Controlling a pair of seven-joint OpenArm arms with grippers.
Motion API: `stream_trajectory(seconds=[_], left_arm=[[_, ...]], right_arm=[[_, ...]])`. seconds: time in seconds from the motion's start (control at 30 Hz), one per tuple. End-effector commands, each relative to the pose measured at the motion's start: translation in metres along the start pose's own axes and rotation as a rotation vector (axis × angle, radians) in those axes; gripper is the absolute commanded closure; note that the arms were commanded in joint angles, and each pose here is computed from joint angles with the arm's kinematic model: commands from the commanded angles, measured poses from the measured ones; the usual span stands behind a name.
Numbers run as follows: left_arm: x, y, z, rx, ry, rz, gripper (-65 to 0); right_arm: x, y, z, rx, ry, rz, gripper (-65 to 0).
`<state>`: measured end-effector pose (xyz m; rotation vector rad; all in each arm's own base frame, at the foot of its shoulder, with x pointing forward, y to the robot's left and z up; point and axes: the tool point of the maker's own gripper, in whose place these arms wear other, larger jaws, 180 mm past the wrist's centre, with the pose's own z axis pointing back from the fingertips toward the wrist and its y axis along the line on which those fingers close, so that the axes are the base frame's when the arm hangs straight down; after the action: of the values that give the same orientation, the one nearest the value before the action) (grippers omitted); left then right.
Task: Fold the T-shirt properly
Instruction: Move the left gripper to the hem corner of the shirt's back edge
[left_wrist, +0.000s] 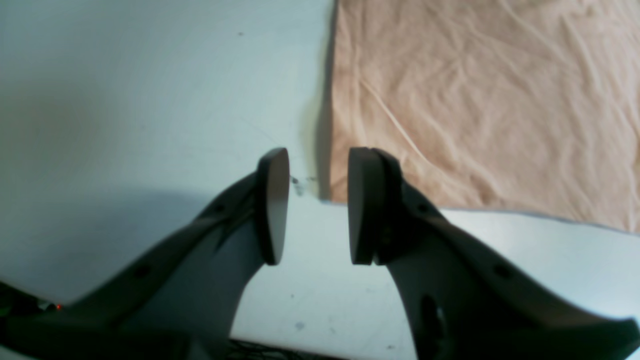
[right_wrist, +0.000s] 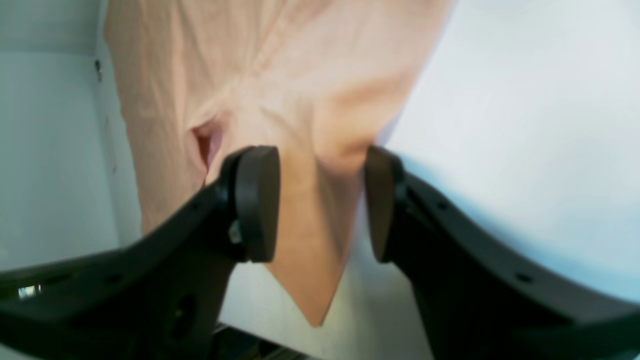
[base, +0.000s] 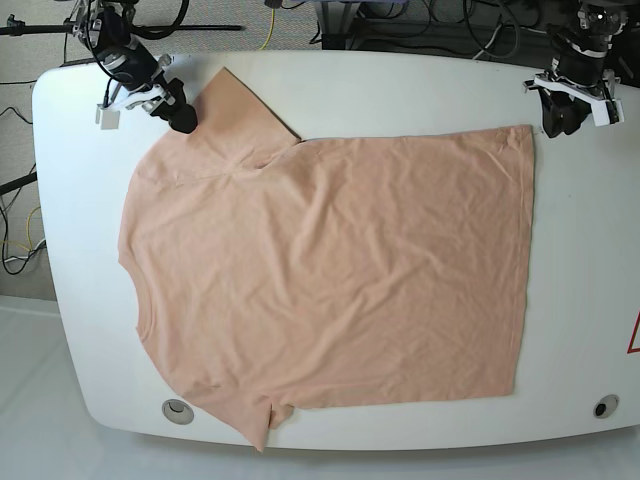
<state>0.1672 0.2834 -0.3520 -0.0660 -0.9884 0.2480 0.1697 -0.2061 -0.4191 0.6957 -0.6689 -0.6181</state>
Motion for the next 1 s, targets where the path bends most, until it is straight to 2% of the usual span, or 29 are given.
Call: stream_trajectory(seconds=[0.0, 0.13, 0.27, 0.53, 0.73, 0.87, 0.97], left_arm=[[0.0102, 0.0007, 0.0016, -0.007, -0.034, -0.005, -18.8], [0.0101, -0.0003, 0.0012, -0.01, -0.032, -0.002, -21.4], [0.0068, -0.0026, 0.0006, -0.017, -0.014, -0.002, -27.6], [0.0015, -0.0008, 0.0002, -0.013, 0.015, 0.003, -30.7], [0.0029, 0.0, 0.0001, -0.01, 0.007, -0.002, -28.3], [0.0064, -0.0005, 0.0003, -0.011, -0.01, -0.004, -23.9], [0.0103, -0.0019, 0.0004, -0.015, -0.023, -0.006, -20.9]], right_arm=[[-0.0003, -0.002, 0.0028, -0.011, 0.012, 0.013, -27.8], [-0.002, -0.0026, 0.0016, -0.011, 0.017, 0.012, -27.9], [-0.0033, -0.0011, -0.0012, -0.01, 0.027, 0.019, -27.8], [-0.0044, -0.0052, 0.002, -0.021, 0.043, 0.024, -28.0], [-0.0044, -0.0069, 0.0033, -0.027, 0.062, 0.033, -28.7], [-0.0058, -0.006, 0.002, -0.026, 0.075, 0.039, -29.5], [-0.0058, -0.009, 0.0038, -0.042, 0.091, 0.056, -25.6]])
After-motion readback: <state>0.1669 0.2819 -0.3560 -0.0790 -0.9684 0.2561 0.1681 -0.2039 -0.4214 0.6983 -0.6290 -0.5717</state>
